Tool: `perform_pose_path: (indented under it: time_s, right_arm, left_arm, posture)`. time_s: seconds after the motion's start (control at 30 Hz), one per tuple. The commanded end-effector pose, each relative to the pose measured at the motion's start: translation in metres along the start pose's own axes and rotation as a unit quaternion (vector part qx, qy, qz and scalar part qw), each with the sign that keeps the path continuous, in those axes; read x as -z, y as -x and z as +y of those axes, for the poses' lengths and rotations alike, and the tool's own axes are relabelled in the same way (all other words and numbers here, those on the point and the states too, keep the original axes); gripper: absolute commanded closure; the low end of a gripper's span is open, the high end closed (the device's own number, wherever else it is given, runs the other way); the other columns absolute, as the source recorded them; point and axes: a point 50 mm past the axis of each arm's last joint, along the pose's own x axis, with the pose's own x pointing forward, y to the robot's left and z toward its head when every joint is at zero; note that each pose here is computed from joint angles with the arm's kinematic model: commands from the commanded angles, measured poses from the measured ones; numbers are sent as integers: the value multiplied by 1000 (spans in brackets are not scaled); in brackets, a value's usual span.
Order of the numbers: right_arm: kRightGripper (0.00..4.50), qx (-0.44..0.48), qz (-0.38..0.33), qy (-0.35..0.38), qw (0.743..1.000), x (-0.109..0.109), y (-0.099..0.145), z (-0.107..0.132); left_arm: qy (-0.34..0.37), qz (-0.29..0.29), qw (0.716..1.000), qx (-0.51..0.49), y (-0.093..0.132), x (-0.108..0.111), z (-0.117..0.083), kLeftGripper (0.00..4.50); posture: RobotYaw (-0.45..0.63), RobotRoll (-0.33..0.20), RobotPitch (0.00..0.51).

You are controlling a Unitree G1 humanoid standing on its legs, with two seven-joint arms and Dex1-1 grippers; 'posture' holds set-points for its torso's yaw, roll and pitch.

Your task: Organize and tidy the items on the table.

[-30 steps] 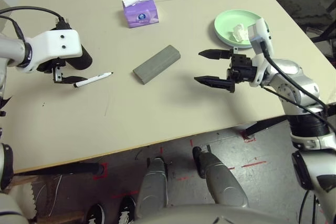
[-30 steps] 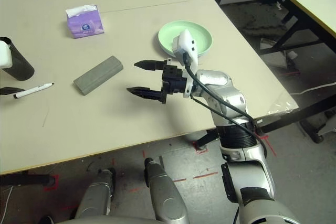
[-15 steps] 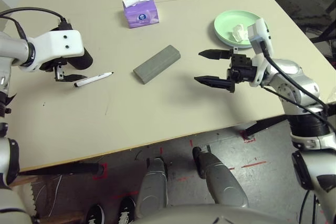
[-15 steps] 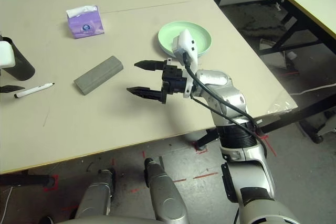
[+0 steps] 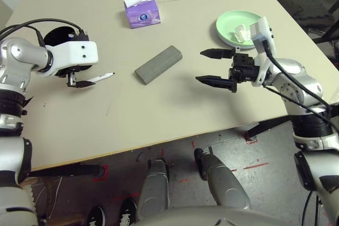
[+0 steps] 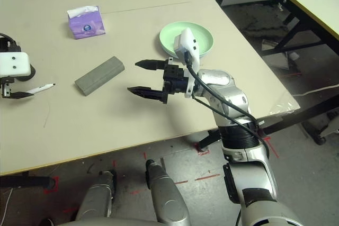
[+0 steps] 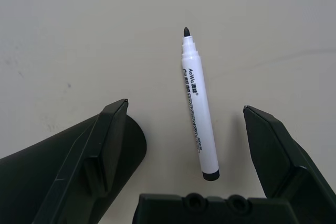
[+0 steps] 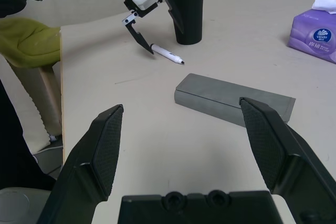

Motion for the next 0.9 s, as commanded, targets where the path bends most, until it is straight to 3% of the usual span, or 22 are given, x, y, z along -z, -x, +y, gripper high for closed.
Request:
perform_pose_path:
  time_s: [0.03, 0.9]
  right_arm:
    - [0, 1, -5, 4, 1000, -4, 2, 1]
    - [0, -3, -5, 6, 1000, -8, 3, 2]
  left_arm:
    - [-6, 19, 1000, 9, -3, 5, -2, 38]
    - [26, 55, 996, 70, -9, 22, -20, 38]
  posture:
    - [-148, 0, 243]
    - [-151, 0, 243]
